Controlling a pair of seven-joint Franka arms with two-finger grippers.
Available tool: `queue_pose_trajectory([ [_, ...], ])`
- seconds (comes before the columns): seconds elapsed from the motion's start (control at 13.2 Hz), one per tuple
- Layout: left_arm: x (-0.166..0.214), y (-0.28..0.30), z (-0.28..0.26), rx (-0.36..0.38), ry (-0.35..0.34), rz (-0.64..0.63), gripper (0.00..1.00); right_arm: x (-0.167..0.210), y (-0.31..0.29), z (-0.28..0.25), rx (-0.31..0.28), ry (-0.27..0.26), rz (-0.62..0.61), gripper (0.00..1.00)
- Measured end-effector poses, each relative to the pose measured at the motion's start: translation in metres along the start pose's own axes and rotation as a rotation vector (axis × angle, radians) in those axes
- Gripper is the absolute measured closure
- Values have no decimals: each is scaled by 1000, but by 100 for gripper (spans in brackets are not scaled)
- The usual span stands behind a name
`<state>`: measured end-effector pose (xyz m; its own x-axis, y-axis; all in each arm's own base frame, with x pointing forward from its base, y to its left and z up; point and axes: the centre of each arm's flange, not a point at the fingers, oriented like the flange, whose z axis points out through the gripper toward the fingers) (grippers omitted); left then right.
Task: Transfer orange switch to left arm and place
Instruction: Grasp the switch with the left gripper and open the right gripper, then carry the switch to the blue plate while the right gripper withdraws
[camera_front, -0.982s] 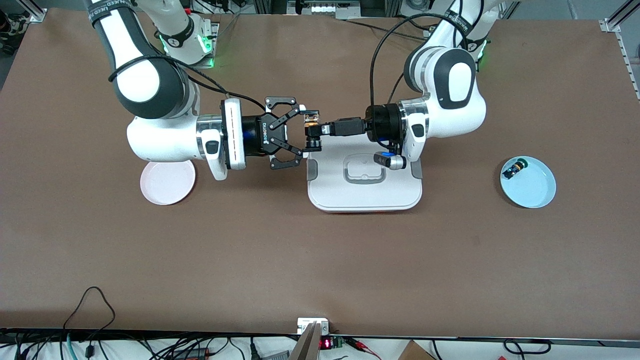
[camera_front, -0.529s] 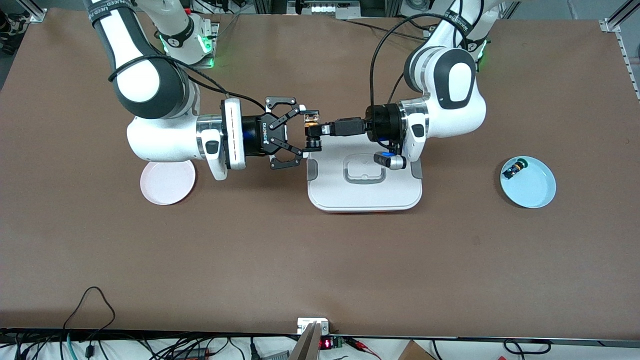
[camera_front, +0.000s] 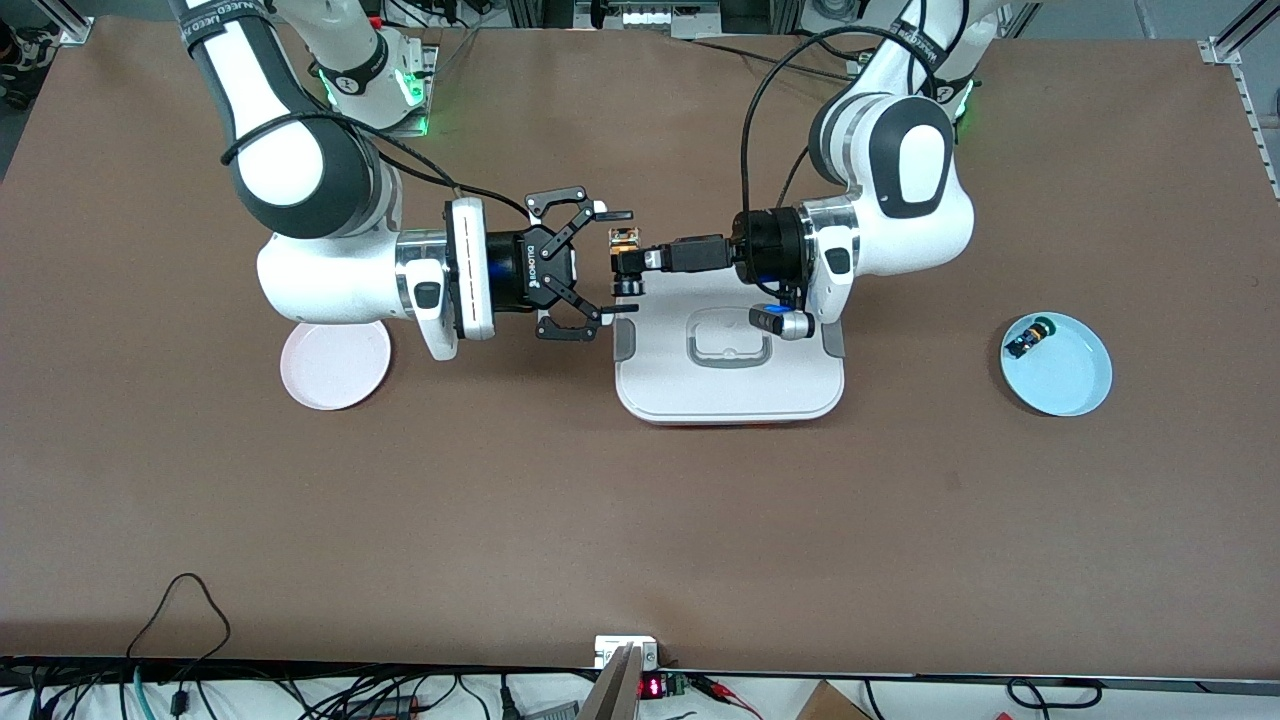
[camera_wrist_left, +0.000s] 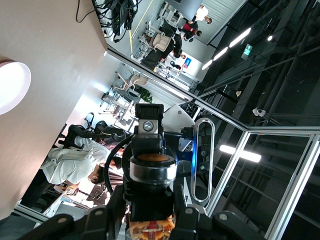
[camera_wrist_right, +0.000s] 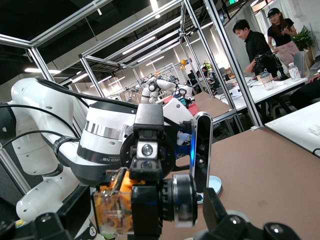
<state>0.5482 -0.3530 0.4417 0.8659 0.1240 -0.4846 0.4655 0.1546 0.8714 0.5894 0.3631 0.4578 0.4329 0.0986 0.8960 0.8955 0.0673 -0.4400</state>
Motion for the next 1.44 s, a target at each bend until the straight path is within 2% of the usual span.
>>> queue_pose_trajectory([
  [0.3, 5, 2, -7, 12, 9, 15, 57, 0, 1, -1, -2, 1, 14, 0],
  [0.6, 19, 3, -28, 159, 0, 121, 57, 2, 5, -10, -16, 6, 19, 0],
  [0.76, 29, 5, -49, 230, -31, 153, 57, 2, 8, -18, -27, 10, 21, 0],
  [1.06, 55, 14, -126, 475, -104, 172, 57, 4, 15, -43, -17, 25, 49, 0],
  [1.28, 64, 17, -190, 712, -123, 187, 57, 14, 15, -75, 25, 40, 73, 0],
  [1.44, 69, 16, -236, 866, -124, 184, 57, 30, 5, -111, 59, 22, 93, 0],
])
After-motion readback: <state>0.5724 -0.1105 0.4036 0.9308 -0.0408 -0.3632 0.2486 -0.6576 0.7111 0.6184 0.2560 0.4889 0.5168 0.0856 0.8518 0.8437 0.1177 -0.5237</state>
